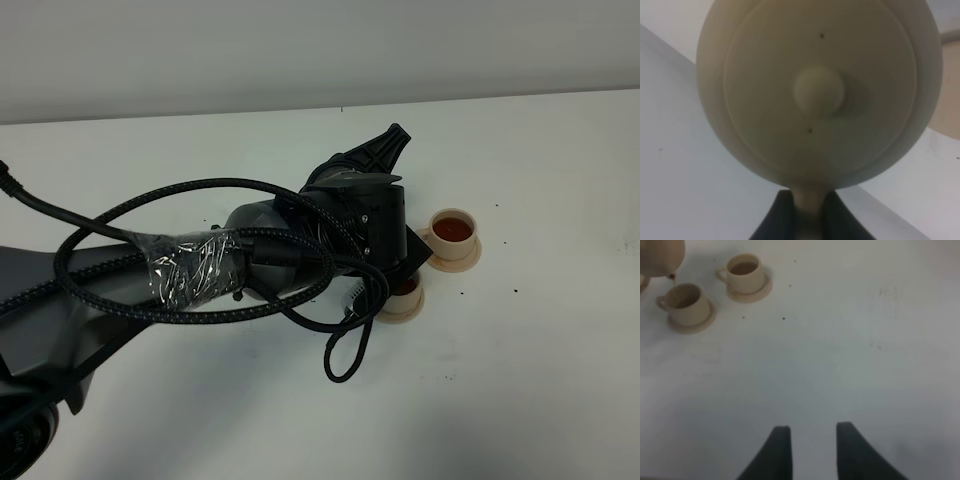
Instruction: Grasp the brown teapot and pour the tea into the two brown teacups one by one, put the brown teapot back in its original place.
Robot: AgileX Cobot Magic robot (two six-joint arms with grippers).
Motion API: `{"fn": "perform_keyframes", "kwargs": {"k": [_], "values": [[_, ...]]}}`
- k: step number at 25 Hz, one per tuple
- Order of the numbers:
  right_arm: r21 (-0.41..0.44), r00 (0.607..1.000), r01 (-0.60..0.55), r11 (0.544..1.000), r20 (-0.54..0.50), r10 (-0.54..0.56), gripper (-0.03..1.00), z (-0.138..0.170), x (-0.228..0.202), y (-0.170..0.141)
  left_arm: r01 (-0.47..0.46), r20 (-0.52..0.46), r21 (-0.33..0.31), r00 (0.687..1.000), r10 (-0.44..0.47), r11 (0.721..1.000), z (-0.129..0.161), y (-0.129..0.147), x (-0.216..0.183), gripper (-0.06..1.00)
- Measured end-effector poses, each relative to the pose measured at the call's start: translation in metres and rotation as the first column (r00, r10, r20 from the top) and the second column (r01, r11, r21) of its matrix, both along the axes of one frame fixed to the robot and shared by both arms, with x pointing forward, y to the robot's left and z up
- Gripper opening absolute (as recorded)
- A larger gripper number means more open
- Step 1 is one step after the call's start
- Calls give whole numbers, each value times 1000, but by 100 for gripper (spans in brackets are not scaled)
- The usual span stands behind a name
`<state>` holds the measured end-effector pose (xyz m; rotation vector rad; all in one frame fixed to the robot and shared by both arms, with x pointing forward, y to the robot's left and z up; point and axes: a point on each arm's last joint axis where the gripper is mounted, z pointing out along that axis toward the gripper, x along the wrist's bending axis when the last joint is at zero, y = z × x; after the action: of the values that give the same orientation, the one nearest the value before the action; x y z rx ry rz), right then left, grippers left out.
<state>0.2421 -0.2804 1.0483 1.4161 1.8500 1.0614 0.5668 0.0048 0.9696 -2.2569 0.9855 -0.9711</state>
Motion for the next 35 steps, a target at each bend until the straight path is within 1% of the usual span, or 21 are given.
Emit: {"fn": "perform_keyframes", "kwargs": {"k": [17,35], "values": [[-1,1000,0,1000,0,0,24,0,0,0,-13,0,8,1000,13,1000,0,0,-2,12],[0,1000,0,1000,0,0,24,0,0,0,-13,2,2,1000,13,1000,0,-2,-3,12]]}}
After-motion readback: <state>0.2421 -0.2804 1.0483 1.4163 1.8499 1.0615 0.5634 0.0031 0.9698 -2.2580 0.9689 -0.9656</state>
